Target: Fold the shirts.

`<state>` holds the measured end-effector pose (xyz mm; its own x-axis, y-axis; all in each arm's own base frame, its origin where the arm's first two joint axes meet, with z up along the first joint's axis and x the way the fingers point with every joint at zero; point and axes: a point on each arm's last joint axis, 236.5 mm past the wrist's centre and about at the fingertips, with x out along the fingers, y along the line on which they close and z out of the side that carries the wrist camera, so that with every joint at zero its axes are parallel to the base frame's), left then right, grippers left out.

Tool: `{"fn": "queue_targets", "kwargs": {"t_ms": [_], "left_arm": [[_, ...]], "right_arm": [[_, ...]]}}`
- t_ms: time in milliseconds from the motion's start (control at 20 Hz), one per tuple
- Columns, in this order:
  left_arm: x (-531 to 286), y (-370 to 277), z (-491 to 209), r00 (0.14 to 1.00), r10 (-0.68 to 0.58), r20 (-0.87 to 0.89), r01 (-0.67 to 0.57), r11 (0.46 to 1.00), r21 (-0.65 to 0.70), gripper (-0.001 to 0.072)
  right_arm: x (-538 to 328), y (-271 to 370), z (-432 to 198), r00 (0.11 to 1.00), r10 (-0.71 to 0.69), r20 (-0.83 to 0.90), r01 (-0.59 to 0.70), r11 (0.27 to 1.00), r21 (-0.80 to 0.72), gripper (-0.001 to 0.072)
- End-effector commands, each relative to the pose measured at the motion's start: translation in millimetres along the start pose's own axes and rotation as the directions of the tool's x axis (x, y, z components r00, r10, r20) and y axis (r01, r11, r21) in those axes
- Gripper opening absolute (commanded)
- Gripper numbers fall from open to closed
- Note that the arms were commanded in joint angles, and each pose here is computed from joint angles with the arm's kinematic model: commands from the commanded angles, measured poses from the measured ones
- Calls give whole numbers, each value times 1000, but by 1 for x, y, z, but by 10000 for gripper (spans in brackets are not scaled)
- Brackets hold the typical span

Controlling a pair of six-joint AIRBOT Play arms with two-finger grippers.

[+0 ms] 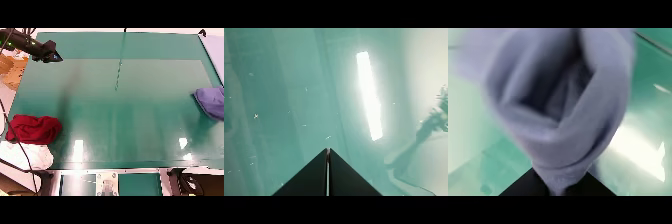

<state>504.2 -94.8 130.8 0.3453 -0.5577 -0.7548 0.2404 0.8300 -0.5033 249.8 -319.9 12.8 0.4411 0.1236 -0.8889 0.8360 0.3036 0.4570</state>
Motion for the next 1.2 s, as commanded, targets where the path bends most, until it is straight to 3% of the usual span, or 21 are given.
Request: {"fn": "queue_targets", "kwargs": {"t_ms": [0,150,200,250,300,350,550,600,700,750,950,1150], "left_arm": [[0,0,-3,1000,-2,-12,2,1000,-1,22],[0,-1,-7,1000,-5,-30,5,1000,-2,21],[0,-1,-8,999,-5,-34,5,1000,-2,22],[0,-1,-8,999,-5,-34,5,1000,-2,22],[0,-1,-8,999,-5,-33,5,1000,-2,22],[0,-1,-8,999,-5,-33,5,1000,-2,21],[0,-3,-7,999,-13,-30,13,1000,-2,22],[0,-3,-5,1000,-11,-20,11,1000,-2,22],[-1,-2,3,1000,-6,12,6,1000,-1,21],[-1,-2,6,1000,-5,26,5,1000,-1,21],[-2,-13,4,999,-51,17,51,999,-2,20],[9,-28,-24,994,-46,-104,47,999,5,20]], "right_arm": [[35,-82,-43,994,-61,-94,75,984,160,13],[38,-113,-58,981,-140,-131,161,973,167,26],[33,-118,-60,975,-169,-145,191,969,154,159],[26,-122,-62,968,-191,-165,215,966,144,408],[18,-121,-65,961,-200,-189,227,965,132,589],[11,-117,-68,958,-197,-210,226,966,125,593],[-19,-97,-91,925,-170,-340,247,948,200,587],[-25,-91,-99,912,-164,-377,257,943,212,523],[-32,-69,-110,894,-148,-422,253,946,204,63],[-30,-50,-108,905,-125,-406,218,957,191,14],[-14,73,-77,979,65,-191,-76,996,-47,14],[-3,171,-118,983,133,-128,-175,894,-412,13]]}}
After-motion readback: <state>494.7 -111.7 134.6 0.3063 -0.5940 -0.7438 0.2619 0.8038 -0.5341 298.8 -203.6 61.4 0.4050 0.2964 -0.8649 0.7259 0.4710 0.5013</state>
